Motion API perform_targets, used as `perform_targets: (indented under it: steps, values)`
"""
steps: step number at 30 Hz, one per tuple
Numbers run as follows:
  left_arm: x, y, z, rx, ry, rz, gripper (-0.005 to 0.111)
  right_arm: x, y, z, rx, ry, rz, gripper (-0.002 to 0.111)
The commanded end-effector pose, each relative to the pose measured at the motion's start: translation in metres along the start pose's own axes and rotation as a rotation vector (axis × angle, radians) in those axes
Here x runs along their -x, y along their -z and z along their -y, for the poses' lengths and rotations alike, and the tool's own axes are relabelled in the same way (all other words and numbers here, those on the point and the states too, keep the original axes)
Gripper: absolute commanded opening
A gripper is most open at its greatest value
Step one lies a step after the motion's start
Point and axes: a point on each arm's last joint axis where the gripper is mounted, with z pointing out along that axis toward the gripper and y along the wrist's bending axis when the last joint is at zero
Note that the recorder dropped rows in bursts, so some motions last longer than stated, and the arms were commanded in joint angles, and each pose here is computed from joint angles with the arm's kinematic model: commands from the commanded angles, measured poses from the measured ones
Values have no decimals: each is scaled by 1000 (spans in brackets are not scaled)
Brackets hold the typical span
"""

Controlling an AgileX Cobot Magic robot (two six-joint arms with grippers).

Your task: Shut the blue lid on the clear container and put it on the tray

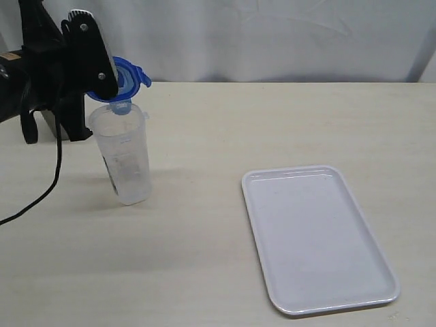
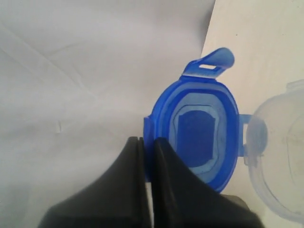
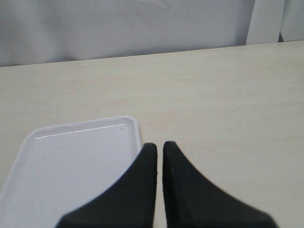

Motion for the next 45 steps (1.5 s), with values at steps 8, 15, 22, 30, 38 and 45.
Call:
perform_targets:
  steps: [8,15,22,30,38,45]
  values:
    - [-18,6,-21,218,41,-199,0,0,0,0,-3,-1,8,5]
    - [3,19,-25,395,56,-253,0,0,0,0,-3,-1,8,5]
    - [47,32,-4,468,-45,-149,0,0,0,0,-3,-1,8,5]
    - [32,29,38,244,-94,-129,0,0,0,0,-3,-1,8,5]
    - [30,26,44,167,-54,-127,0,0,0,0,-3,-1,8,5]
    - [32,27,41,194,-80,-116,0,0,0,0,-3,-1,8,5]
